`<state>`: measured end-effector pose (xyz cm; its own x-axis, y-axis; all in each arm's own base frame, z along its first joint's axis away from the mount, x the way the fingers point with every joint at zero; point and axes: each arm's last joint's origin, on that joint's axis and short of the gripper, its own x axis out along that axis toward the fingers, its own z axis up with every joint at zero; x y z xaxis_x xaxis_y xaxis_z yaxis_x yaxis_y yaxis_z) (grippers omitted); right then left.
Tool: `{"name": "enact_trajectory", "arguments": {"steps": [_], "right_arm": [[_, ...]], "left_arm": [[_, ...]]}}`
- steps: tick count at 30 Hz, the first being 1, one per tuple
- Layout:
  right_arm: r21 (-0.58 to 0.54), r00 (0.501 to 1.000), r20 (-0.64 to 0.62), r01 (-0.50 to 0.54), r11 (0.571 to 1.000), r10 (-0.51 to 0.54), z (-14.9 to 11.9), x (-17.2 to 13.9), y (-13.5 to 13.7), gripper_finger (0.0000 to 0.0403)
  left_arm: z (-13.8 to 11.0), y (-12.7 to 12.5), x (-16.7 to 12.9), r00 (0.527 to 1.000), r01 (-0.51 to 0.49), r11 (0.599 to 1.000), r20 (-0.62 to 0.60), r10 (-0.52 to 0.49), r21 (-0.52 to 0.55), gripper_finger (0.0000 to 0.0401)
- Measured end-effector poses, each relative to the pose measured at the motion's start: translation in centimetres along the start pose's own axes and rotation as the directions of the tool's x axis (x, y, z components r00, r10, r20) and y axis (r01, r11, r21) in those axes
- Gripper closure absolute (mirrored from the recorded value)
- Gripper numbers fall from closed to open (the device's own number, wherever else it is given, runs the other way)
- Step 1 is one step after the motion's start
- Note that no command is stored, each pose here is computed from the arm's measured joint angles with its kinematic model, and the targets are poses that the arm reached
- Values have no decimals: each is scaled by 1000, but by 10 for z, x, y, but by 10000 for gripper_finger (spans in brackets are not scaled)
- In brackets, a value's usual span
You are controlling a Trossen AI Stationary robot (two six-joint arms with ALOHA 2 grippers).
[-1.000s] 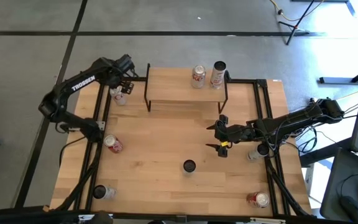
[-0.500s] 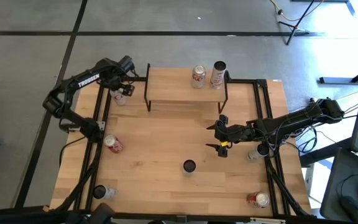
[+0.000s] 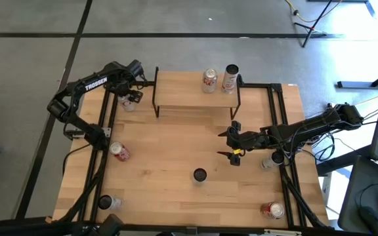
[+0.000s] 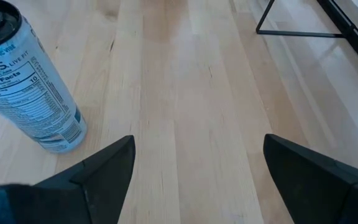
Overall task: Place canned beverage on shelf
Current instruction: Put the red-silver soda can on the shelf aligned with the other red-silver soda can
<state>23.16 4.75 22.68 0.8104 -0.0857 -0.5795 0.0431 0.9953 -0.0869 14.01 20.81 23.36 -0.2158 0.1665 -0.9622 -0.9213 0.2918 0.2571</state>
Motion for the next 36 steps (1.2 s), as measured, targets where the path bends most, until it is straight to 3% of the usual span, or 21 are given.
{"name": "enact_trajectory", "arguments": {"steps": [4,11,21,27,31,36], "right_arm": [[0,1000,0,0,1000,0,0,0,0,63],[0,1000,0,0,1000,0,0,0,0,63],[-1,1000,-1,0,1000,0,0,0,0,63],[0,1000,0,1,1000,-1,0,0,0,63],[0,1000,0,1,1000,-1,0,0,0,63],[1,1000,1,1,1000,-1,0,0,0,63]], "left_arm": [[-5,-6,-4,1000,-25,998,2,25,58,160],[-31,-16,-30,999,-7,989,41,1,151,160],[-91,-42,-73,978,160,932,77,-195,325,160],[-126,-63,-86,965,203,895,76,-252,398,160],[-143,-87,-92,940,249,840,90,-330,482,160],[-155,-121,-105,859,320,738,148,-491,594,160]]}}
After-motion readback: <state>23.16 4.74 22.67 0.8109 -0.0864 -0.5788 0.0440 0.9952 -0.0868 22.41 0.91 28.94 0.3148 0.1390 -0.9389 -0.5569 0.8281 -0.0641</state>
